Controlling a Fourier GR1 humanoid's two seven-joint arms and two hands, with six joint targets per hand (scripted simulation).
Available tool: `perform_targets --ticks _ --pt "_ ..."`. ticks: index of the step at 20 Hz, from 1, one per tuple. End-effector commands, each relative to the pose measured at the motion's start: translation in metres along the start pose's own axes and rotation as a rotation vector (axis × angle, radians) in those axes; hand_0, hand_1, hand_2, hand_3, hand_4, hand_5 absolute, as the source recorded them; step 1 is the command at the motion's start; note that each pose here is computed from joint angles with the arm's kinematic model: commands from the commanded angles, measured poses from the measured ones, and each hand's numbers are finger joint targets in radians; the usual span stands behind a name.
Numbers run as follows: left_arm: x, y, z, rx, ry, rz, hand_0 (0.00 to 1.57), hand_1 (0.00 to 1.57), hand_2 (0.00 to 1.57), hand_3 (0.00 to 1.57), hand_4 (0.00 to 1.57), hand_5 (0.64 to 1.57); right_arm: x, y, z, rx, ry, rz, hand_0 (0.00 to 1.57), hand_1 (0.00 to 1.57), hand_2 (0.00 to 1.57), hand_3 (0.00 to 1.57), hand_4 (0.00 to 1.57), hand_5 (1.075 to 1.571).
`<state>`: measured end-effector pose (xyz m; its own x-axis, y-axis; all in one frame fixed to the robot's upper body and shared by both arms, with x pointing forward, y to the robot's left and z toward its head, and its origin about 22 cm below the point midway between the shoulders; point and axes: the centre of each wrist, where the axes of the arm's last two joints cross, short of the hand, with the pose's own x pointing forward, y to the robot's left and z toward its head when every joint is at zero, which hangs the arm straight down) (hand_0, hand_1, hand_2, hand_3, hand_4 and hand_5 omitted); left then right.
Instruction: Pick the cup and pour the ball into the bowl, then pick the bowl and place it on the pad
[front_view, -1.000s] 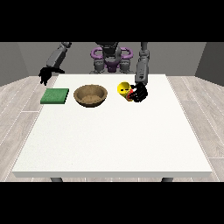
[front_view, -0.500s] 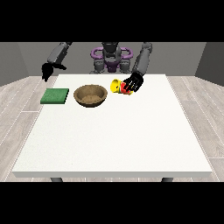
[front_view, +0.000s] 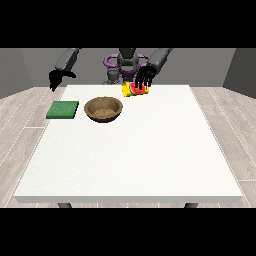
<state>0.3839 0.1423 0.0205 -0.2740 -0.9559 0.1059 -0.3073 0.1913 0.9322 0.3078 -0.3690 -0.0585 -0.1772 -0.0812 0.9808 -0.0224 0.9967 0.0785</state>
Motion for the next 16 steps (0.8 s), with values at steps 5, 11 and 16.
perform_targets --ticks 5,11,16 --pt "0.092 0.006 -0.003 -0.107 -0.151 -0.106 0.52 0.52 1.57 1.43 0.88 1.530 -0.017 -0.036 0.050 -0.105 0.030 0.007 0.00 0.00 0.20 0.28 0.42 1.541" --pt "0.120 0.037 -0.024 -0.071 -0.261 -0.271 0.28 0.28 1.57 1.54 0.69 1.524 -0.025 -0.043 0.069 -0.135 -0.015 -0.011 0.00 0.00 0.27 0.34 0.39 1.534" --pt "0.136 0.039 -0.008 -0.081 -0.279 -0.303 0.00 0.00 1.57 1.57 0.53 1.522 -0.005 -0.047 0.038 -0.101 -0.004 0.010 0.00 0.00 0.18 0.35 0.40 1.535"
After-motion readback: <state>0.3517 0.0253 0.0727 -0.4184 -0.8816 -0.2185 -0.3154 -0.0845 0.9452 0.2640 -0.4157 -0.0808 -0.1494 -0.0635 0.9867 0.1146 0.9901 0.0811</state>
